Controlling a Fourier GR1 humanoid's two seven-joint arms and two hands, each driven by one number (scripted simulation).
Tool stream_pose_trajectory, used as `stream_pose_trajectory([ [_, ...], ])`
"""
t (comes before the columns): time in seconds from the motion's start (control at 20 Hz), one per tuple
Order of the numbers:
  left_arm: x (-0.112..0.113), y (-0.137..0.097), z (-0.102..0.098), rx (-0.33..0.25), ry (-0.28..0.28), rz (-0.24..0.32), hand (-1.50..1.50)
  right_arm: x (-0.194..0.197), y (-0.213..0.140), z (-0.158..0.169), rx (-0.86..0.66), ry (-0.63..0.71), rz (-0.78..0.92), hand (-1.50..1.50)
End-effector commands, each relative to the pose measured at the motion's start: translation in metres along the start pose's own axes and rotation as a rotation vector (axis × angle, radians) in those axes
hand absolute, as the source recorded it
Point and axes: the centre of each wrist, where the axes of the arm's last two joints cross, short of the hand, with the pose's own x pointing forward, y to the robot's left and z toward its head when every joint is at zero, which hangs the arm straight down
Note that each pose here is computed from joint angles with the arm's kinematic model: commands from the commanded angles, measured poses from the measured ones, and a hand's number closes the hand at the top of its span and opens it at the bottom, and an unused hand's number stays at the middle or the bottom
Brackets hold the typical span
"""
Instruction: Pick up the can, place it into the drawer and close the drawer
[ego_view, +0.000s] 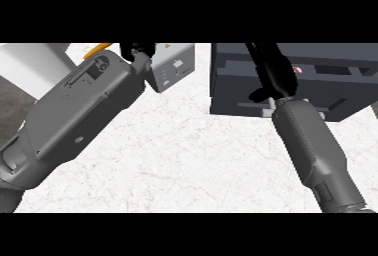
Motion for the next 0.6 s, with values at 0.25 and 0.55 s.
stream_pose_trajectory([
  [0.25,-0.002,0.013,0.008,-0.005,0.003,-0.007,-1.50,0.005,0.017,-0.013,-0.042,0.061,0.007,-1.50],
  [0.55,0.033,0.017,-0.001,-0.011,-0.024,-0.005,-1.50,-0.009,-0.014,-0.042,-0.103,0.075,0.041,-1.50],
])
